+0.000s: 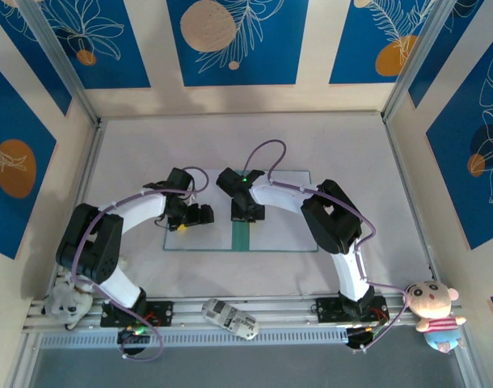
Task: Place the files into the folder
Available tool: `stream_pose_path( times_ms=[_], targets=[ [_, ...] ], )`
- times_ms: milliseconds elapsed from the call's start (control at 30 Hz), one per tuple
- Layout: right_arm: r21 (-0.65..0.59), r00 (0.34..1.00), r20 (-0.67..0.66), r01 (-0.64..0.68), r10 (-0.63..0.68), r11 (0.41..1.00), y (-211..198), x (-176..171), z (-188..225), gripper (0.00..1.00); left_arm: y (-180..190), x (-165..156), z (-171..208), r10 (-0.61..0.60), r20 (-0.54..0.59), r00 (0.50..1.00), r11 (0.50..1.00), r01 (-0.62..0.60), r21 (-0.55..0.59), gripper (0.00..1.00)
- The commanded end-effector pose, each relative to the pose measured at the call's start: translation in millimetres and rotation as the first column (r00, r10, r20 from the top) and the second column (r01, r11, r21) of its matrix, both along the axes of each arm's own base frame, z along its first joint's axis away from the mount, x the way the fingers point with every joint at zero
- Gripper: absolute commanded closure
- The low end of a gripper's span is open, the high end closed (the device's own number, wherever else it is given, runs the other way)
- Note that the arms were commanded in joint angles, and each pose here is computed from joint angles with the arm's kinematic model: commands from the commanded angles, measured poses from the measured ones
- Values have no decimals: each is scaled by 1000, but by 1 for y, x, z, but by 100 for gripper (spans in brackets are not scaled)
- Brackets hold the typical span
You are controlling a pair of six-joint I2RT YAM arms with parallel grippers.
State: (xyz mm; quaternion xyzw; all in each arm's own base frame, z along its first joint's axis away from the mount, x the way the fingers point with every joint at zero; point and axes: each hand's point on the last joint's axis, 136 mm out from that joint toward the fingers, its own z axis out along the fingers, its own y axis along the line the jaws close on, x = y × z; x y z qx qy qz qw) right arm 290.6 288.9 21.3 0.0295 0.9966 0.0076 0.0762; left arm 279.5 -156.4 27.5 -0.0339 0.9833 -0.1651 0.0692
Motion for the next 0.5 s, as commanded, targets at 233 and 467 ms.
stream_pose_path(
  times_ms=[233,467],
  targets=[
    [-99,988,-151,28,-43,995,-24,-27,-35,98,8,-16,-13,-12,-72,997,1000,14,22,10],
    [-89,993,-113,17,-27,996,-20,-18,-11,98,8,-16,-13,-8,-72,997,1000,9,20,10]
  ],
)
